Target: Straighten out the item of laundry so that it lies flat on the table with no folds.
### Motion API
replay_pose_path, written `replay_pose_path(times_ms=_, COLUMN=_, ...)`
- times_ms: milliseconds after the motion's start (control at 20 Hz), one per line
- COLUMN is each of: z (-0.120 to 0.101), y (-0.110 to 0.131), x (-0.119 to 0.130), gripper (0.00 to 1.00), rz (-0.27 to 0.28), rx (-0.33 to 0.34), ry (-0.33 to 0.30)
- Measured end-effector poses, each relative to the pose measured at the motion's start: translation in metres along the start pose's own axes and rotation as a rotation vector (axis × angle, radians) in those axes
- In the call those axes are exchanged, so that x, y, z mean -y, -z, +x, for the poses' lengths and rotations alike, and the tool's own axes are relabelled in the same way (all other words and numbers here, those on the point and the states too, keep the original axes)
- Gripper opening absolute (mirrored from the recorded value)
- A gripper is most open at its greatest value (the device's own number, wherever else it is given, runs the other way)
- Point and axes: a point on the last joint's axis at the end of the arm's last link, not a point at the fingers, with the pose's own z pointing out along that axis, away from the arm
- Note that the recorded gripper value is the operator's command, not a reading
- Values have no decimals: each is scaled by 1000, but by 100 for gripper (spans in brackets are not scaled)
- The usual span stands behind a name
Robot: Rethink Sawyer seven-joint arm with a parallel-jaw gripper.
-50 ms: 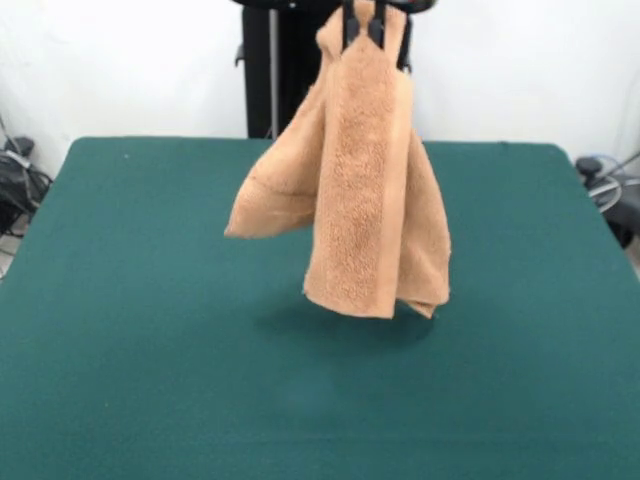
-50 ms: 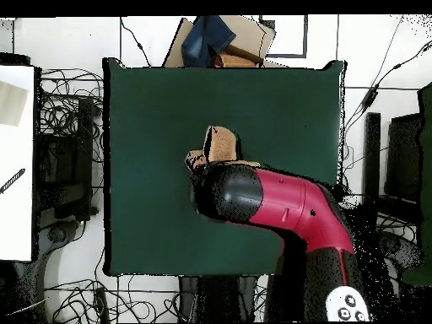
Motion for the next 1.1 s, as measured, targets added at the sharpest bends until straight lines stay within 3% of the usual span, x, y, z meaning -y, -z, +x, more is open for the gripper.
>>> replay_pose_path(times_ms=200, z=-9, y=10, x=7, gripper=0, rz=-17, rx=-14, ry=-13)
replay_pose_path(times_ms=650, z=-43, y=40, x=59, gripper=0, rz=-44, rx=28, ry=-82)
replay_pose_path(times_ms=1100, z=-61, y=57, x=85, gripper=0, rz=-64, rx=34, ry=-107)
